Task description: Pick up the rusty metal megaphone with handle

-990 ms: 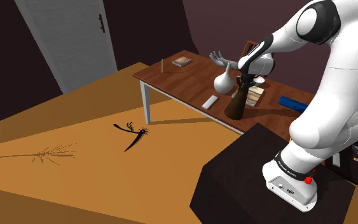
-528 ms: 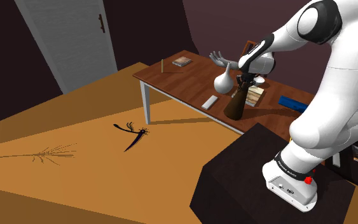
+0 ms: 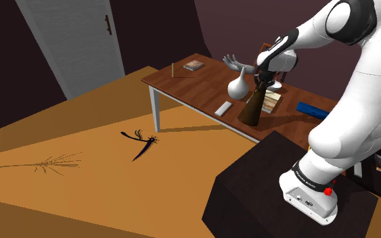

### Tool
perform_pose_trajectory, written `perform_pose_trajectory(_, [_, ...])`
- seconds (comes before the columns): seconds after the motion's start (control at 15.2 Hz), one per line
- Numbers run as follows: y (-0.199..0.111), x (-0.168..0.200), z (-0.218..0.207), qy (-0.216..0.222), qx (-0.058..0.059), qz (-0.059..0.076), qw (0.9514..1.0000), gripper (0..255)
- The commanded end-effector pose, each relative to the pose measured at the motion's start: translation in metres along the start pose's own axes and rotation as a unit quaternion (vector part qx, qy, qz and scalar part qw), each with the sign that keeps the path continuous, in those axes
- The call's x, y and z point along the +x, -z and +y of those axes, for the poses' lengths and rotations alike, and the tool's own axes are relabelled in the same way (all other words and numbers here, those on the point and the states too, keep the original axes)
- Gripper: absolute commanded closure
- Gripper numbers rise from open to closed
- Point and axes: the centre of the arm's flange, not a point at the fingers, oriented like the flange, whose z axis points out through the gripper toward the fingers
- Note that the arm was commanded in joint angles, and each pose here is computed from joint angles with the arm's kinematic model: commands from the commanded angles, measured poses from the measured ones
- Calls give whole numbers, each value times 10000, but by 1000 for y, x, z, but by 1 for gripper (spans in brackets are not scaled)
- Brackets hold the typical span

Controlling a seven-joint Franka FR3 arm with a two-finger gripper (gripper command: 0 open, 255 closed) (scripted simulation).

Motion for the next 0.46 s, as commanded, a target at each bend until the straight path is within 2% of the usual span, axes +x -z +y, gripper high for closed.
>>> perform_pose_trajectory(0.0, [13, 2, -2, -1, 10, 17, 10000, 255])
perform_pose_trajectory(0.26, [33, 6, -4, -1, 10, 17, 10000, 255])
perform_pose_trajectory(0.4, [34, 6, -4, -1, 10, 17, 10000, 255])
